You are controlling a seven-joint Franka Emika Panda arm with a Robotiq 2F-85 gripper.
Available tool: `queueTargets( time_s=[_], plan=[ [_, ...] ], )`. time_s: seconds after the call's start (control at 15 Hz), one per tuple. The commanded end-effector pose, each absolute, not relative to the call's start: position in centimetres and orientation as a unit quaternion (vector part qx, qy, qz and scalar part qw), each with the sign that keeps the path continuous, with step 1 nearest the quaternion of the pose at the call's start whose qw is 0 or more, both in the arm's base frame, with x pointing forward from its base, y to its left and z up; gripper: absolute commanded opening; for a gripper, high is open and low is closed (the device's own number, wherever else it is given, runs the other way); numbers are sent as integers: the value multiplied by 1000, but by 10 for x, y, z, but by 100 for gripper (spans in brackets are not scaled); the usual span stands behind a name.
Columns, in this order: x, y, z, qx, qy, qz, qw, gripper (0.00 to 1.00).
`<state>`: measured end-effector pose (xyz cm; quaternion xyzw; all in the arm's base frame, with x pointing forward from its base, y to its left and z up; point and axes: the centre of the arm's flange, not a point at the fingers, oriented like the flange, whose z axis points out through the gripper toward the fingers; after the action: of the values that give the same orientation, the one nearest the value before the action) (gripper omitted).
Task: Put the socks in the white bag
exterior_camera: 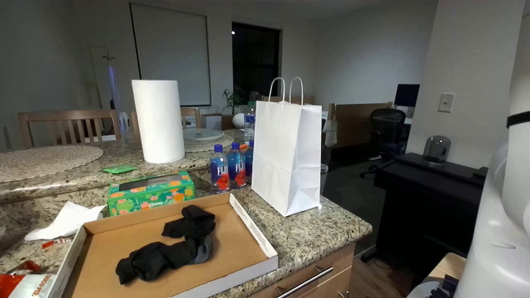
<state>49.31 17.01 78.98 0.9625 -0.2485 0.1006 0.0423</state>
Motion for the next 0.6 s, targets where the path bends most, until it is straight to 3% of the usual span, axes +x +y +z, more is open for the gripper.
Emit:
queueTargets(
  time_s=[0.0, 0.53],
  plan=[
    [475, 219, 753, 982, -151, 107, 38, 100],
    [493, 235, 744, 988, -117, 89, 45, 100]
  ],
)
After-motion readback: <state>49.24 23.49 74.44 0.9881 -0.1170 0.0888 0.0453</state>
